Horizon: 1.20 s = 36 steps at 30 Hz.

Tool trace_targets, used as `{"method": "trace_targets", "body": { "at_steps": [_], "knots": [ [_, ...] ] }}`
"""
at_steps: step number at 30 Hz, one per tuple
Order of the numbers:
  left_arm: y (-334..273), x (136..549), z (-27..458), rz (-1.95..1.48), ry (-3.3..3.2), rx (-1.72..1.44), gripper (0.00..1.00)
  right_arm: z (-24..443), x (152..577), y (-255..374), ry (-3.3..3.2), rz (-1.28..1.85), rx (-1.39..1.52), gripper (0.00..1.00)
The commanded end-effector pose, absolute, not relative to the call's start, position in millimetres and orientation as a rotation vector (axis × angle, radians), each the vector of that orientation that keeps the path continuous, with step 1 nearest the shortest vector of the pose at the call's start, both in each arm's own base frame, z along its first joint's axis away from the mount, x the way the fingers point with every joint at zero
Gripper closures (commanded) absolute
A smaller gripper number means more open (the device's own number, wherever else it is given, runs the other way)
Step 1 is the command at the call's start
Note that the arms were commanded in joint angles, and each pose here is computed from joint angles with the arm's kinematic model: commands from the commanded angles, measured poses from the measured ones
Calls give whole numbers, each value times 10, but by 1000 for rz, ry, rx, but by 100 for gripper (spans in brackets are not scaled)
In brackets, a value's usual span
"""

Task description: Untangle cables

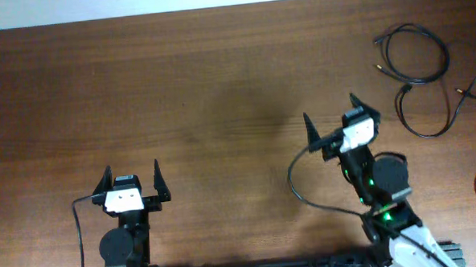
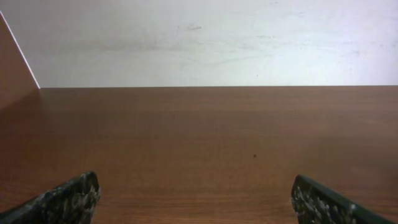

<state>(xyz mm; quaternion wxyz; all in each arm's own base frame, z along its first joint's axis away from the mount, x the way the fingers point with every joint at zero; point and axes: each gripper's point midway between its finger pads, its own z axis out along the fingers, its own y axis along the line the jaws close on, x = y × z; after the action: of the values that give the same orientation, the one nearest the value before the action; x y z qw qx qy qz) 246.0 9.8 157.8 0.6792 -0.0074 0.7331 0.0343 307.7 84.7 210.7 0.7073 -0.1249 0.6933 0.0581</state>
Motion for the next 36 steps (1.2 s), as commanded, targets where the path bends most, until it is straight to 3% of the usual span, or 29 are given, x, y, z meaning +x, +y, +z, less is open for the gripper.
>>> {"method": "trace_targets", "body": {
  "at_steps": [1, 27, 36],
  "knots": [
    [88, 2457, 1572, 83, 1647, 1, 1, 1999, 2909, 731, 1522, 123, -221, 1],
    [88, 2457, 1572, 83, 1647, 1, 1, 1368, 2502, 405, 1726, 24, -182, 1],
    [88, 2457, 1572, 83, 1647, 1, 1, 1557, 2456, 175, 1647, -31, -95, 1]
  ]
}}
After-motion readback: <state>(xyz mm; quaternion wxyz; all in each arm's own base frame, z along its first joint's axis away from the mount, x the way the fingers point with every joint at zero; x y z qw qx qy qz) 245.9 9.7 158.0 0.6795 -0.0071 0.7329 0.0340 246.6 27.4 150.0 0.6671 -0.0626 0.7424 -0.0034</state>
